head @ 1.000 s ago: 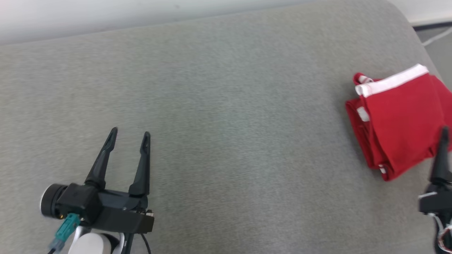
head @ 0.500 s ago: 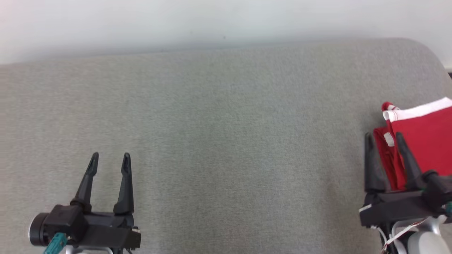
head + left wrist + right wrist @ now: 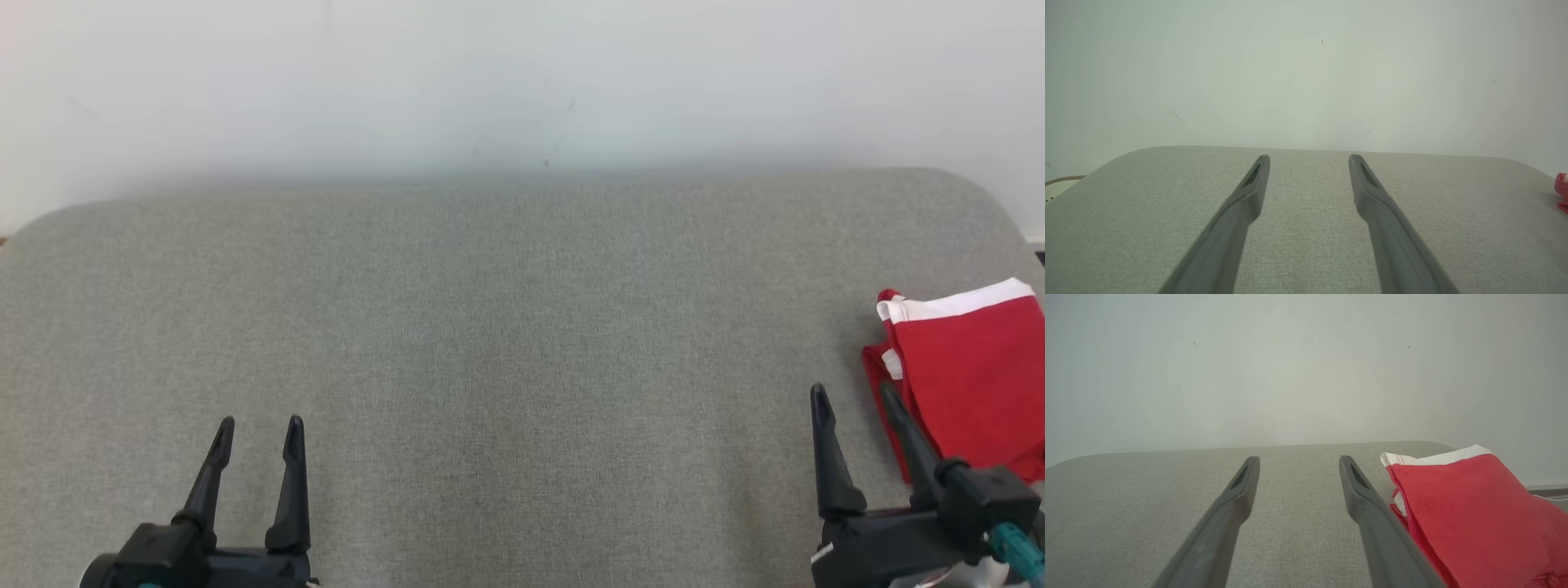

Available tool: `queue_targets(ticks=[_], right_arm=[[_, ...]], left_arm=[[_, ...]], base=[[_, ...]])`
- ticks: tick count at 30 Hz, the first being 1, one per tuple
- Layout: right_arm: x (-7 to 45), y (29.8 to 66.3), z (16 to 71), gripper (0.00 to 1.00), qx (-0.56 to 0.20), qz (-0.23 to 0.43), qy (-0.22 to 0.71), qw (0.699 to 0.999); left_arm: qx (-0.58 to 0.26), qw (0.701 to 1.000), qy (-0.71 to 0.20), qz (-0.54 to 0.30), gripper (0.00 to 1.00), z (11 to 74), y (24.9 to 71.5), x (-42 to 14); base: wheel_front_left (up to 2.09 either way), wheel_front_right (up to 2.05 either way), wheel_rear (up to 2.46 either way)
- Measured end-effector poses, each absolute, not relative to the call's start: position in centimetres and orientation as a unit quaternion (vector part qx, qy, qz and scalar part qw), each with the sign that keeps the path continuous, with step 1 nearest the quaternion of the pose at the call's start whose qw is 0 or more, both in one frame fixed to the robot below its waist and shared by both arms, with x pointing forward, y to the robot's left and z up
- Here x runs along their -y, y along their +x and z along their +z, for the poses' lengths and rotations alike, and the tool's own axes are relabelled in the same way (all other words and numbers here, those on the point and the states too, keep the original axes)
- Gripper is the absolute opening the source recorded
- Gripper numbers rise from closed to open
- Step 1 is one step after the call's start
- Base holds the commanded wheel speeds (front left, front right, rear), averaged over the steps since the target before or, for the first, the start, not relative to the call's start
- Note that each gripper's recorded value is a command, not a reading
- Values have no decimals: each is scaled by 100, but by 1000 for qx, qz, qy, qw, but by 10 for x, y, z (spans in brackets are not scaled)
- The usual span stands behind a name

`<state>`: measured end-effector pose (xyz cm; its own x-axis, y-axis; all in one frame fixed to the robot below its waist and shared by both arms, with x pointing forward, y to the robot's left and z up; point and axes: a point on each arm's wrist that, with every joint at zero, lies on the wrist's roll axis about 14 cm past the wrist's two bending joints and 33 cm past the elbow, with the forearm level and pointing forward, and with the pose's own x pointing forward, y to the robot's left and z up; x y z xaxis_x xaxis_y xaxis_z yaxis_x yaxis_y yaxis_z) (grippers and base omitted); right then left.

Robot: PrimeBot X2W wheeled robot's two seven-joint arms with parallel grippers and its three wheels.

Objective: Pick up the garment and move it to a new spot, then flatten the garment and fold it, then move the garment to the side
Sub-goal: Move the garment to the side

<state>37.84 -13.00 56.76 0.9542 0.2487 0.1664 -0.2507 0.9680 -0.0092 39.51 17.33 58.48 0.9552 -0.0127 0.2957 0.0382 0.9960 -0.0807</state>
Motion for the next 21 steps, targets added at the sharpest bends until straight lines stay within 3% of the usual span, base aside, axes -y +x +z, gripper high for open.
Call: queue_targets(ticks=[21], right_arm=[[127, 362, 568, 100, 81, 126, 8, 989]], left_arm=[[137, 990, -37, -11, 100, 578, 388, -175]], base=[[0, 0, 0]])
